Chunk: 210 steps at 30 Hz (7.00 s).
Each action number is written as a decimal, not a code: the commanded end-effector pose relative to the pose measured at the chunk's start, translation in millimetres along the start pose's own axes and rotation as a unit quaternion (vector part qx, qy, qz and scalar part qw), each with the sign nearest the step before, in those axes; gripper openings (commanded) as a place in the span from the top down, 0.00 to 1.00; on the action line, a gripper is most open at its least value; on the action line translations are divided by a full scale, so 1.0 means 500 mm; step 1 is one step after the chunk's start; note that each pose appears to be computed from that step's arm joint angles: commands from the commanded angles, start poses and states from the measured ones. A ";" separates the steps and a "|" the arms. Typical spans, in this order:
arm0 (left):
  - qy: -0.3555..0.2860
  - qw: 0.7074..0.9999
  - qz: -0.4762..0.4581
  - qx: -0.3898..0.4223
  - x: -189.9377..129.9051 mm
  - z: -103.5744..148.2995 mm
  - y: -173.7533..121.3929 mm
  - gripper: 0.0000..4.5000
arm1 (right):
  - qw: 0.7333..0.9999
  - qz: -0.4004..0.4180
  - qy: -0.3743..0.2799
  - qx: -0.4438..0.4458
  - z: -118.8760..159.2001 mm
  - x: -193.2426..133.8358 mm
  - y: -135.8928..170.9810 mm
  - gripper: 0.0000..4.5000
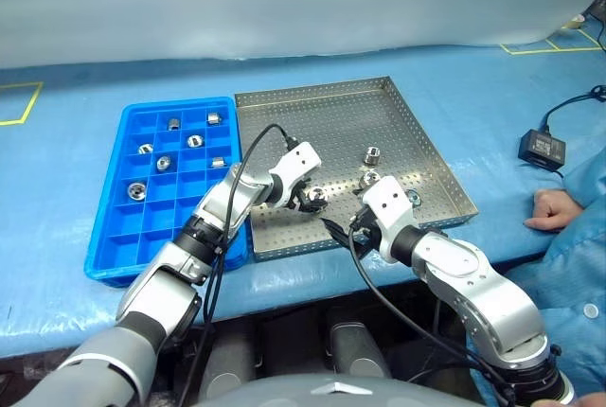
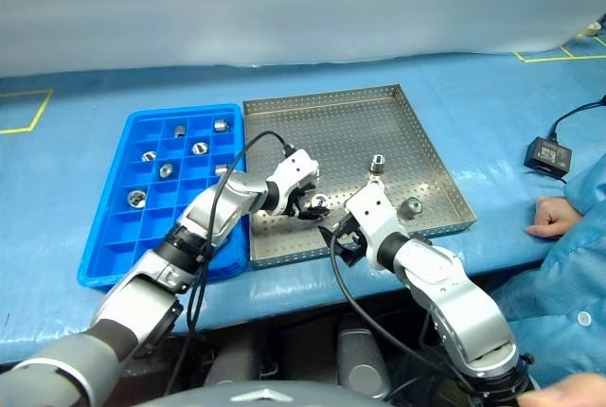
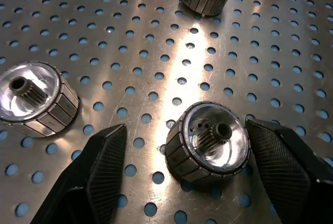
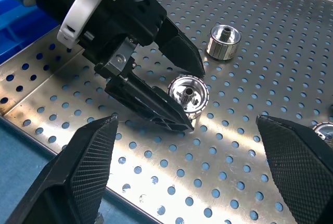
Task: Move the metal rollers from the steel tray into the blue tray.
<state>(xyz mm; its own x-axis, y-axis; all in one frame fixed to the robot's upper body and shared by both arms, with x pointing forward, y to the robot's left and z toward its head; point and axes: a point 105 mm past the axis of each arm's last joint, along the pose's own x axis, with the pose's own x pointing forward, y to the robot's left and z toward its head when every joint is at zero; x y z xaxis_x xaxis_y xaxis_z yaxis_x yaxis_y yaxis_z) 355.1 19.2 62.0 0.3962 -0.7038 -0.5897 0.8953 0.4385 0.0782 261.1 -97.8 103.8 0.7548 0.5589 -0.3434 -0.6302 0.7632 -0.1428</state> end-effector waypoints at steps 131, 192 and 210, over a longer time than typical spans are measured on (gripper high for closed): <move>-0.042 0.990 0.136 -0.022 0.005 0.066 0.122 0.63 | 0.999 0.023 -0.037 0.021 0.026 0.046 0.017 0.00; -0.246 0.949 0.161 -0.114 -0.259 0.036 -0.027 0.21 | 0.995 -0.099 -0.009 0.023 0.058 0.057 -0.101 0.00; -0.247 0.968 0.000 -0.033 -0.158 0.093 -0.105 0.21 | 0.916 -0.342 0.043 0.204 -0.036 0.036 -0.206 0.00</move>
<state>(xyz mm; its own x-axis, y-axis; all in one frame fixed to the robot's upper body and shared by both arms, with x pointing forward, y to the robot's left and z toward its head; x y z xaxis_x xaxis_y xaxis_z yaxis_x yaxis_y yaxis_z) 286.6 28.3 132.6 0.4699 -0.8677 -0.1618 0.8782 0.4782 -0.0138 334.1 -170.8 86.4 0.9011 -0.1041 -0.4209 0.1051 0.9942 -0.0209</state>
